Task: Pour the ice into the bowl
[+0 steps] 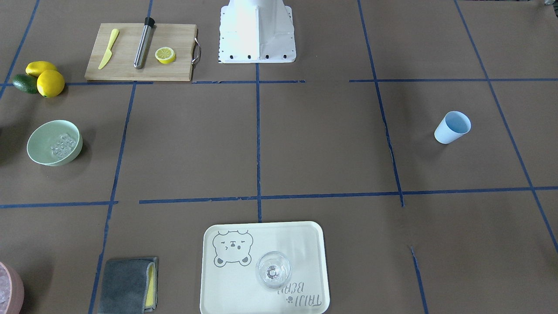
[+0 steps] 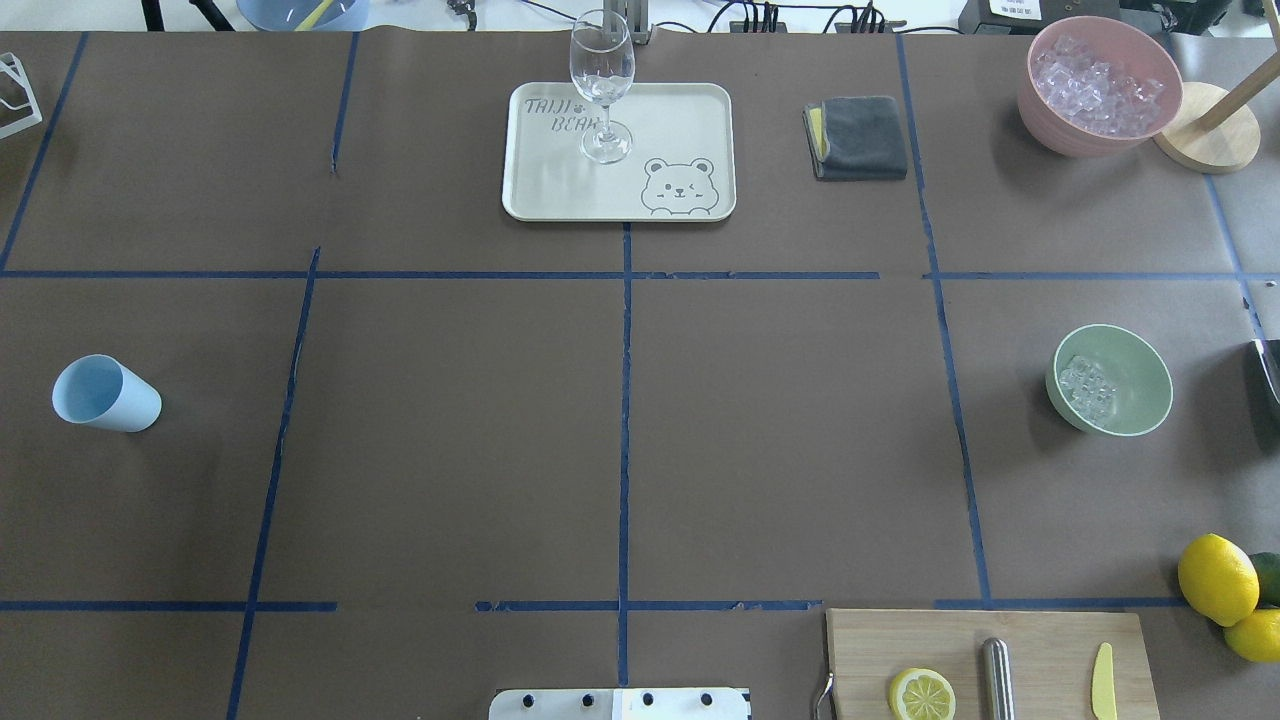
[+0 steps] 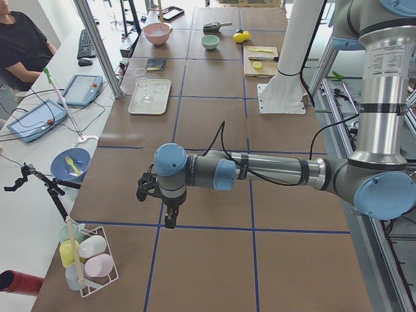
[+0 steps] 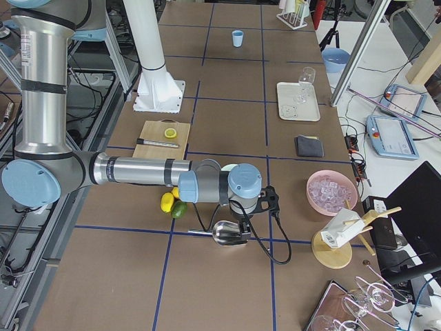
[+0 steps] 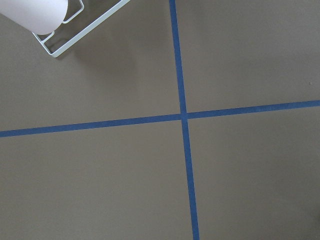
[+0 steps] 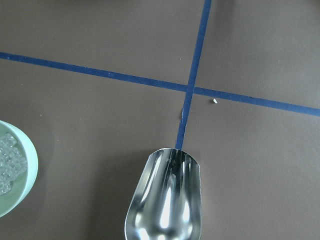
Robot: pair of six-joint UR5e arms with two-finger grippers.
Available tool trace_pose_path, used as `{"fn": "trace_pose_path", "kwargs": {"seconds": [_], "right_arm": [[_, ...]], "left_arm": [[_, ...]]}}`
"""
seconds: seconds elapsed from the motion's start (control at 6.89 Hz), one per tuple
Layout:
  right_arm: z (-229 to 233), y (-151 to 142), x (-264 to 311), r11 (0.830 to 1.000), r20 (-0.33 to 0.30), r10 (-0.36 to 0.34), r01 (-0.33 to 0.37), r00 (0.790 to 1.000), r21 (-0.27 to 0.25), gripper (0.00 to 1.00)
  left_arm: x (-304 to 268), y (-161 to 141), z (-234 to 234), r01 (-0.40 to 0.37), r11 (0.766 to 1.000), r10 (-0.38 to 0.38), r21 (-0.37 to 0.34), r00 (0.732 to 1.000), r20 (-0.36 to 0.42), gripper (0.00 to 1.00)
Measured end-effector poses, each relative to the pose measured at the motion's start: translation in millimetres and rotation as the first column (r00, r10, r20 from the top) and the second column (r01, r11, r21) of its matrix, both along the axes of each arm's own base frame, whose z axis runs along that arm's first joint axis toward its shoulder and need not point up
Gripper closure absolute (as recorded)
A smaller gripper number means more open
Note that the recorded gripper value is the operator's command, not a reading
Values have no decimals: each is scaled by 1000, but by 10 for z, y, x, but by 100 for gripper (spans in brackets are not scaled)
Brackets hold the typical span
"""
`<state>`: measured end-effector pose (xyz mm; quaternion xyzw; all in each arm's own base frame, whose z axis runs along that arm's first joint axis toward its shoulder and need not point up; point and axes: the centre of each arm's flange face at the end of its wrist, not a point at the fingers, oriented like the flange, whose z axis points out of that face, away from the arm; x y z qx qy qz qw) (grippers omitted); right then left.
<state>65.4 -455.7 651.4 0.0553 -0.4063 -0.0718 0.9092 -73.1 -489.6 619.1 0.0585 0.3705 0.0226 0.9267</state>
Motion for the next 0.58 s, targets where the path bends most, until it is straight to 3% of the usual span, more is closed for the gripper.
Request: {"fn": "trace_pose_path", "kwargs": {"seconds": [0.58], "right_arm": [[-45,-30,4,996,0,68,-68,998,-61,0]], "left_arm": [[-100,71,79,22,1000,-22,-17,1000,1,0]]}}
